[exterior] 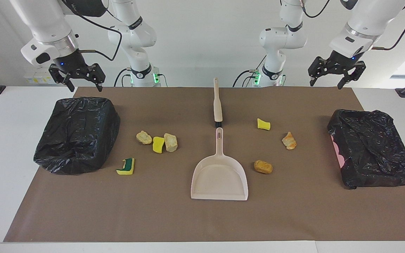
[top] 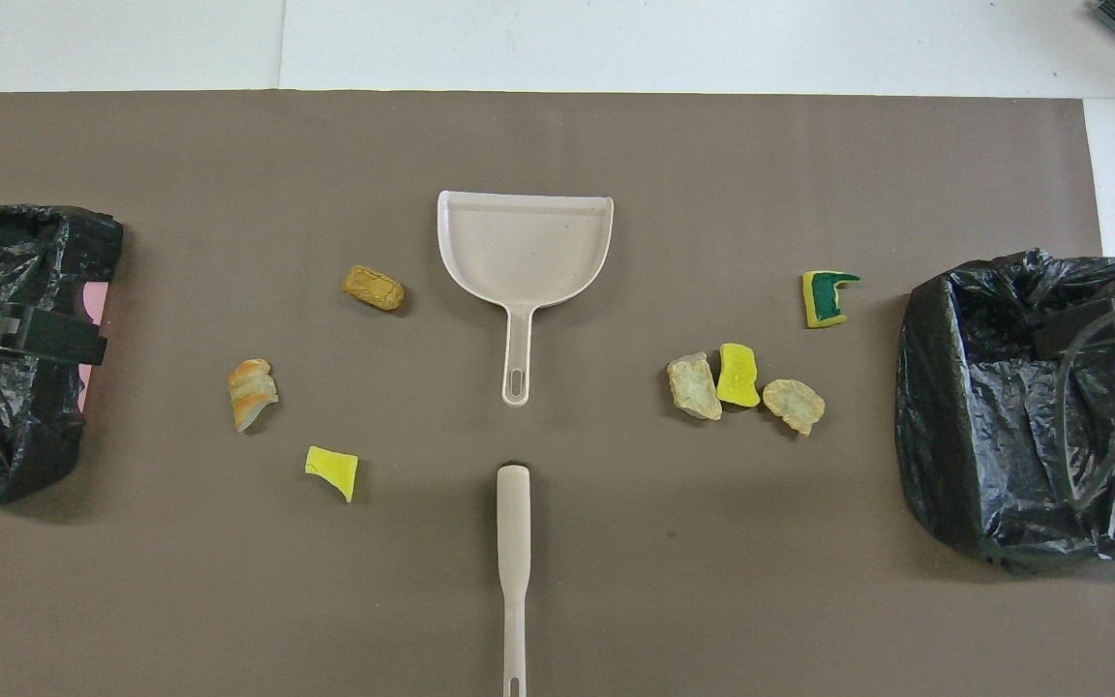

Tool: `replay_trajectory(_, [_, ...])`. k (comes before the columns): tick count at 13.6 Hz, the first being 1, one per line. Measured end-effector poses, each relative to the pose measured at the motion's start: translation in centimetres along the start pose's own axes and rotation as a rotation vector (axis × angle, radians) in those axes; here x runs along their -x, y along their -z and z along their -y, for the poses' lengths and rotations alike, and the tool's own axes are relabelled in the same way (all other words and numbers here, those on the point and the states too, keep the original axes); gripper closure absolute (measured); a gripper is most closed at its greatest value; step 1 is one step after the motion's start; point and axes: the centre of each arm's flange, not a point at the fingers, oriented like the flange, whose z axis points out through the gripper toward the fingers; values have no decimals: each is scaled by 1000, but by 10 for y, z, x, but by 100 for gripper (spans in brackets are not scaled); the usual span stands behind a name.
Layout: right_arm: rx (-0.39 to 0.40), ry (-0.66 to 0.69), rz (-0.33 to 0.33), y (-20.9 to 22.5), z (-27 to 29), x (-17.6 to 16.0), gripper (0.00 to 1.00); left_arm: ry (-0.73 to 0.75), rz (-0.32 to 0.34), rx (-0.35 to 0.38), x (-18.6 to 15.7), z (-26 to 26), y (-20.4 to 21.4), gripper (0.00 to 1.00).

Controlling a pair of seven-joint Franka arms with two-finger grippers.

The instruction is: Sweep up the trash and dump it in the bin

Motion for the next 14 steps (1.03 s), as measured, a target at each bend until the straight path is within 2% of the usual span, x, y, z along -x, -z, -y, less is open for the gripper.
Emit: replay_trajectory(14, [0, 0, 0, 0, 0, 0, 0, -6, 4, 0, 6, -7, -1, 0])
